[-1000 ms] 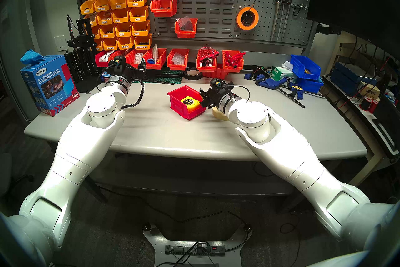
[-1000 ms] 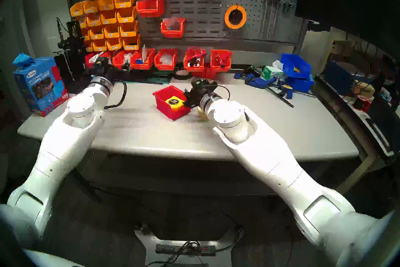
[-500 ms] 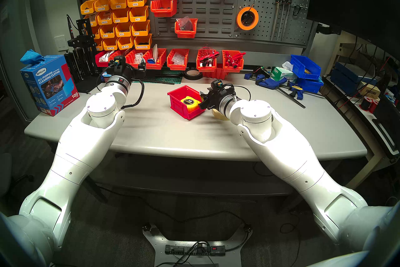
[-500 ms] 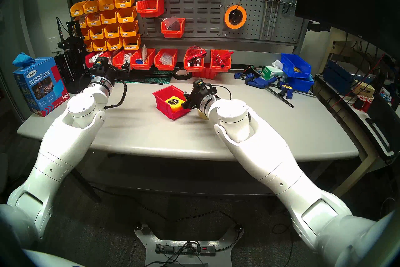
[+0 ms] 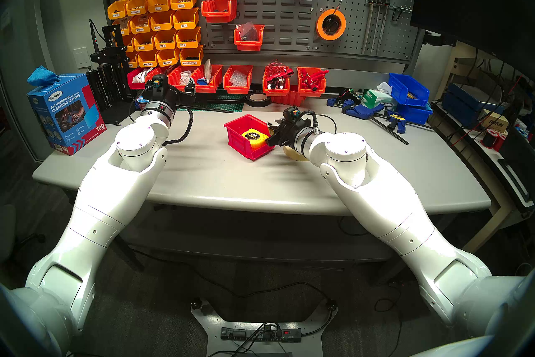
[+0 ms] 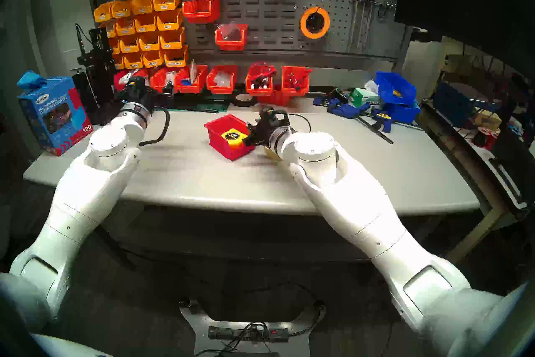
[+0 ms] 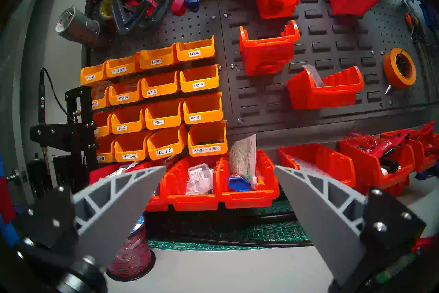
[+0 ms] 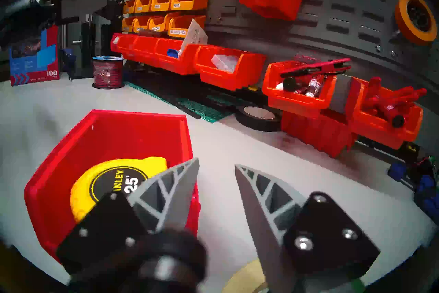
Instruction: Take out tools from the storage box
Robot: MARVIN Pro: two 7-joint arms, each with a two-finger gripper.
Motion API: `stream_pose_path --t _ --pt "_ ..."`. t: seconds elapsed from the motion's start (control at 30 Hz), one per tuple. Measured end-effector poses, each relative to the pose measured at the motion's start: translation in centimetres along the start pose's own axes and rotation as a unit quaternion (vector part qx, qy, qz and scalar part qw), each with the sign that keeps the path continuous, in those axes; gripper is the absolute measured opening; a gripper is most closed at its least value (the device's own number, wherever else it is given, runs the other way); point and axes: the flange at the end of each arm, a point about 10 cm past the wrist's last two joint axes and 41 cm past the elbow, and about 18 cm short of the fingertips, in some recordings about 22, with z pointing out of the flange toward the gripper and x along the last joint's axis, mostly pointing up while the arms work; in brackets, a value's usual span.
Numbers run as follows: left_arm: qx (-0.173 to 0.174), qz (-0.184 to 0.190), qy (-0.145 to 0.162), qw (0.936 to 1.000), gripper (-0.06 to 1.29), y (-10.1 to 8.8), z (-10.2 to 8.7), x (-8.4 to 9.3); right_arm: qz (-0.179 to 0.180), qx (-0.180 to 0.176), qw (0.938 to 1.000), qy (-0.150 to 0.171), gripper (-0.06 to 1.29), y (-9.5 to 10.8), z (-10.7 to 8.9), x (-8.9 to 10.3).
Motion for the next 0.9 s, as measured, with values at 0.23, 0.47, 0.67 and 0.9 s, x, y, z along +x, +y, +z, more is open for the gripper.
stream_pose_path --t 0.23,0.47,0.67,0.9 --pt "0.000 0.000 0.000 1.0000 1.24 0.00 0.00 0.00 0.006 0.009 0.9999 0.000 0.50 0.12 0.18 -0.11" --pt "0.000 0.000 0.000 1.0000 1.23 0.00 0.00 0.00 0.007 0.014 0.9999 -0.001 0.46 0.27 0.35 -0.11" --pt "0.000 0.000 0.000 1.0000 1.24 0.00 0.00 0.00 0.007 0.019 0.9998 -0.001 0.44 0.51 0.54 -0.05" --pt "0.000 0.000 0.000 1.0000 1.23 0.00 0.00 0.00 0.005 0.024 0.9997 -0.002 0.44 0.83 0.78 0.05"
